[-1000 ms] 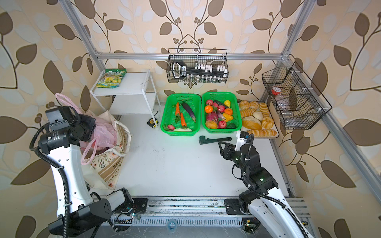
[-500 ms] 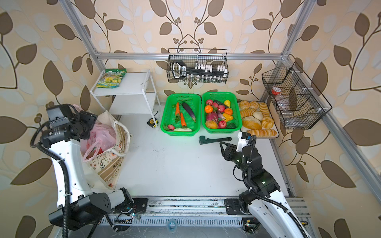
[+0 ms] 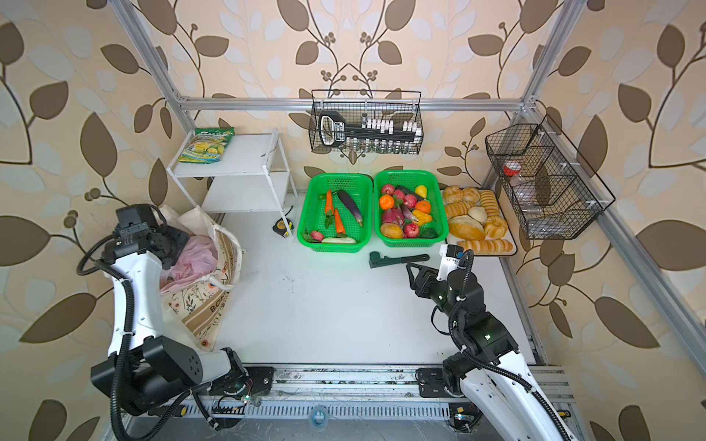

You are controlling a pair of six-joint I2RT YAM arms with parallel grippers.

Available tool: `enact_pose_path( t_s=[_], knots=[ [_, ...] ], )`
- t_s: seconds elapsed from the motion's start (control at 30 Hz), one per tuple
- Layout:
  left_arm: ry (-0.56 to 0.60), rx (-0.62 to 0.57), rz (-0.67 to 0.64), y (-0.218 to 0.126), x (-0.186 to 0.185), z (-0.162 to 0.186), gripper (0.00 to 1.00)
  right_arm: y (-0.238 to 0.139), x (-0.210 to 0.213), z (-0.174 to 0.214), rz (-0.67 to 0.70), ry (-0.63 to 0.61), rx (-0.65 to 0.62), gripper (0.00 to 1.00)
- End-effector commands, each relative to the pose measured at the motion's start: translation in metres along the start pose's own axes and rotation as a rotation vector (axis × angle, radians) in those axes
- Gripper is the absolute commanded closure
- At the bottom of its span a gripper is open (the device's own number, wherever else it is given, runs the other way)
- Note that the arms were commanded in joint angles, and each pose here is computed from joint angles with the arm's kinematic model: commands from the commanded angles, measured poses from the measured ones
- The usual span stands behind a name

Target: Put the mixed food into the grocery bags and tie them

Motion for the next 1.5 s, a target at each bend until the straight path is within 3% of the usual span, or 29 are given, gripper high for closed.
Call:
enact_pose_path(
  t_s=[0.0,0.07,0.17,0.33,0.4,0.5,0.6,0.7,0.8,0.93,1.0,1.1,1.13,1.23,1.47],
  knots=[
    [-0.053,0.003,-0.071,0.018,0.013,0.008,0.57,-0.003,-0.002,0.0,0.015,-0.003,-0.004,0.42],
    [-0.064,0.034,-0.097,0.026,0.016,0.01,0.56,-0.003,-0.003,0.001,0.017,-0.003,-0.002,0.42],
    [-0.033,0.02,-0.067,0.011,0.007,-0.003,0.48,-0.003,-0.002,0.0,0.016,-0.003,0.0,0.42],
    [0.035,-0.148,0.096,-0.053,-0.014,-0.03,0.29,0.0,-0.002,0.0,0.015,0.001,-0.003,0.42],
    [0.055,-0.201,0.165,-0.079,-0.024,-0.033,0.26,0.001,-0.001,-0.001,0.016,0.002,-0.006,0.42],
    [0.189,-0.272,0.296,-0.113,-0.05,-0.023,0.21,0.003,0.002,-0.003,0.008,-0.006,-0.013,0.42],
    [0.371,-0.283,0.485,-0.138,-0.08,0.004,0.21,0.003,0.004,-0.006,0.011,-0.026,-0.028,0.42],
    [0.609,-0.222,0.827,-0.154,-0.11,0.049,0.21,-0.001,0.003,-0.01,0.033,-0.059,-0.071,0.4],
    [0.77,-0.146,1.072,-0.158,-0.121,0.097,0.19,-0.009,-0.001,-0.015,0.076,-0.103,-0.146,0.38],
    [1.012,0.008,1.196,-0.128,-0.121,0.17,0.13,-0.022,-0.014,-0.019,0.191,-0.16,-0.274,0.29],
    [1.106,0.025,1.144,-0.102,-0.113,0.196,0.09,-0.025,-0.021,-0.019,0.245,-0.196,-0.334,0.25],
    [1.14,-0.044,0.968,-0.056,-0.095,0.214,0.03,-0.025,-0.031,-0.018,0.305,-0.279,-0.417,0.15],
    [1.135,-0.087,0.896,-0.042,-0.089,0.217,0.02,-0.023,-0.035,-0.018,0.328,-0.311,-0.441,0.04],
    [1.222,-0.169,0.812,-0.019,-0.082,0.224,0.01,-0.015,-0.046,-0.014,0.394,-0.385,-0.501,0.01],
    [1.254,-0.295,0.502,0.015,-0.09,0.207,0.01,0.024,-0.076,0.01,0.438,-0.539,-0.574,0.01]
  ],
)
Point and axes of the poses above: each gripper's point midway between its finger pads, its own y axis out along the fingers, its own x axis along the line the jaws close on, z = x × y, the point moved 10 cm from there along -y, back along the fingers, and after that the axes turned 10 degrees about y, right-handed, at the moved point
